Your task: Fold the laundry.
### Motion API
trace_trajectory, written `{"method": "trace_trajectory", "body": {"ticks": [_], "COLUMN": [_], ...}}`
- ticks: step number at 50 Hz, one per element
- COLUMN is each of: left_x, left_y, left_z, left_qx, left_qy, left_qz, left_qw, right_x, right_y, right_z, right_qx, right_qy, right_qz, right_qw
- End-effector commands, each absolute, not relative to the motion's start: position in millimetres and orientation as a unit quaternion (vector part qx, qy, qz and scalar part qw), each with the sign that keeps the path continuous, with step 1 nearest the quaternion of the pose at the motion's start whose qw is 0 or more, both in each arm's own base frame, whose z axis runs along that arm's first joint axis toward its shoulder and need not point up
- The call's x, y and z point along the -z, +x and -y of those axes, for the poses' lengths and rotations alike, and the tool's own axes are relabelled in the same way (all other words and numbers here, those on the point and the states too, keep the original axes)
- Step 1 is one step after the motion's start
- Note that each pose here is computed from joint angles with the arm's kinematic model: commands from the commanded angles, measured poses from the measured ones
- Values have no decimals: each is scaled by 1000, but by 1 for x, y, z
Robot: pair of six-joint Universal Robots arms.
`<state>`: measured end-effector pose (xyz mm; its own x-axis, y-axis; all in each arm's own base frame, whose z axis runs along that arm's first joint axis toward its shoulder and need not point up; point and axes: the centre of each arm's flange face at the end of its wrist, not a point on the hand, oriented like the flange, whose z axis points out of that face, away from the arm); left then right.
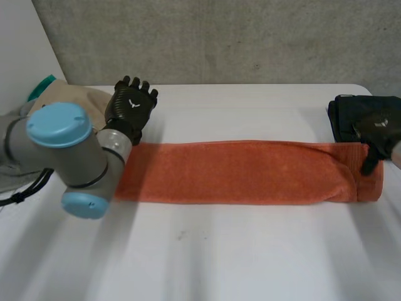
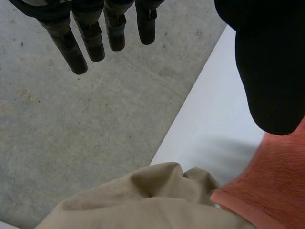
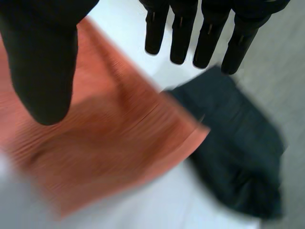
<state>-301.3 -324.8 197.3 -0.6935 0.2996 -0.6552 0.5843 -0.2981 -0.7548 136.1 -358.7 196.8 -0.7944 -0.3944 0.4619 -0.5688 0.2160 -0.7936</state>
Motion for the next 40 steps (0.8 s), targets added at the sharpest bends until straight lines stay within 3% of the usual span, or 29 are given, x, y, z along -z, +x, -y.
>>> {"method": "trace_trajectory", "body": {"ticks": [1, 14, 18, 22, 27, 32, 37, 40], "left_x": [-202, -190, -190, -191, -199, -201, -197, -197], "left_y": [-289, -285, -285, -284, -280, -274, -270, -268], "left_z": [292, 282, 281, 278, 274, 267, 262, 259], "left_qx": [702, 689, 689, 688, 694, 693, 686, 684], "left_qy": [374, 368, 368, 368, 365, 363, 363, 360], "left_qz": [-601, -621, -622, -622, -618, -620, -628, -631], "left_qw": [76, 57, 57, 57, 58, 61, 60, 56], "right_x": [-176, -128, -129, -138, -175, -188, -183, -180], "right_y": [114, 104, 98, 82, 39, 23, 39, 62], "right_z": [331, 357, 363, 367, 375, 384, 380, 374], "right_qx": [-471, -524, -526, -531, -546, -532, -525, -541], "right_qy": [274, 262, 251, 233, 245, 291, 312, 303], "right_qz": [837, 808, 807, 804, 770, 740, 746, 758], "right_qw": [40, 64, 89, 131, 222, 292, 266, 205]}}
